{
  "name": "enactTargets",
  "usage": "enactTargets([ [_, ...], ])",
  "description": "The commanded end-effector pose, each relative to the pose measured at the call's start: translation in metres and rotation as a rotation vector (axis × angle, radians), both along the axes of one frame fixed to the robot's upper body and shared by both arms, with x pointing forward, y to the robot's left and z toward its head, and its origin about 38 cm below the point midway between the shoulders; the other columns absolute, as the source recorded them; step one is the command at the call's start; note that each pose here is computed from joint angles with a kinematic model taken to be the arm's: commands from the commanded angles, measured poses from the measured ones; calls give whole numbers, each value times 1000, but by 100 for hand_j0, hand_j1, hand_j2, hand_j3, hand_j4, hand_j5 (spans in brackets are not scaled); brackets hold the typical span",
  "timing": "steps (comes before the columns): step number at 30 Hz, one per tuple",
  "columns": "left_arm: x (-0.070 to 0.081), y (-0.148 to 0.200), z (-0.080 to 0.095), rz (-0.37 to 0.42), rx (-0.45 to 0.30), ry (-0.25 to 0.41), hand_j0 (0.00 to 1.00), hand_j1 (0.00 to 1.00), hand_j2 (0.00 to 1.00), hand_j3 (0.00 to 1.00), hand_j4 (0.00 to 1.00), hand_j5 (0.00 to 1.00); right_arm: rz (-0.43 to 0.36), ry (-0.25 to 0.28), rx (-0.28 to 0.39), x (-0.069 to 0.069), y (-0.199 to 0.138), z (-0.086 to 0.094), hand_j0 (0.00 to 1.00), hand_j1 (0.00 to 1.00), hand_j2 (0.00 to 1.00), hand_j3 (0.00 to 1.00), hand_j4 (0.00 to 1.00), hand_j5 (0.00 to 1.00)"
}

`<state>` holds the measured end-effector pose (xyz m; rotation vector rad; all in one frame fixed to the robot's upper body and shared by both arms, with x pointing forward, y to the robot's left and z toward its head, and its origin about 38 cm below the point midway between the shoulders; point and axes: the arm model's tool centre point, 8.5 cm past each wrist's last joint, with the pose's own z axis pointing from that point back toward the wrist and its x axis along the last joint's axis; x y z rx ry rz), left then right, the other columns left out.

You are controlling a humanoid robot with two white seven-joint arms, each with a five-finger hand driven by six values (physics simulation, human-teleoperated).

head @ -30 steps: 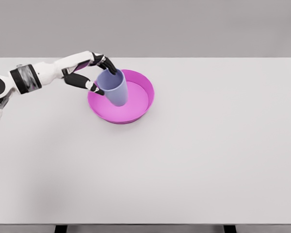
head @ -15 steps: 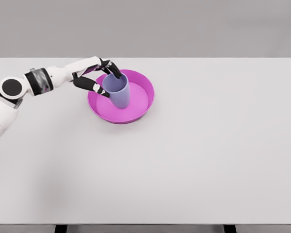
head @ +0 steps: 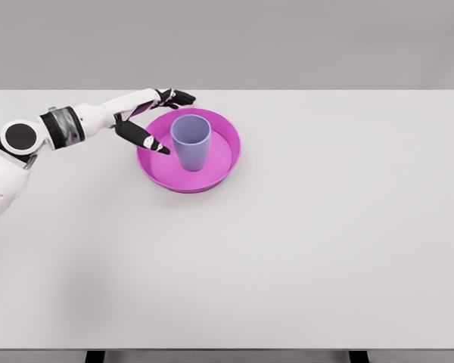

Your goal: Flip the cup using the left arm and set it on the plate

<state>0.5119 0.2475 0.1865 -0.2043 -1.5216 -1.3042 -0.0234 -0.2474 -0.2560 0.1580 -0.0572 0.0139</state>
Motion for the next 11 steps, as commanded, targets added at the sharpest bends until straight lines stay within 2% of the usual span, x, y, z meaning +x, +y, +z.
enactTargets([
  [1,0,3,6,1,-15,-11,100,100,100,100,100,100,0,0,0,0,0,0,100,100,100,100,100,100],
  [3,-11,28,31,-10,-6,-71,100,100,100,100,100,100,0,0,0,0,0,0,100,100,100,100,100,100],
  [5,-39,72,70,-22,-63,-113,100,100,100,100,100,100,0,0,0,0,0,0,100,100,100,100,100,100],
  [7,-61,100,77,-6,-50,-102,100,100,100,100,100,100,0,0,0,0,0,0,100,100,100,100,100,100],
  [9,-78,122,74,13,-8,-75,100,100,100,100,100,100,-1,0,0,0,0,0,100,100,100,100,100,100],
  [11,-84,131,71,26,14,-64,100,100,100,100,100,100,0,0,0,0,0,0,100,100,100,100,100,100],
])
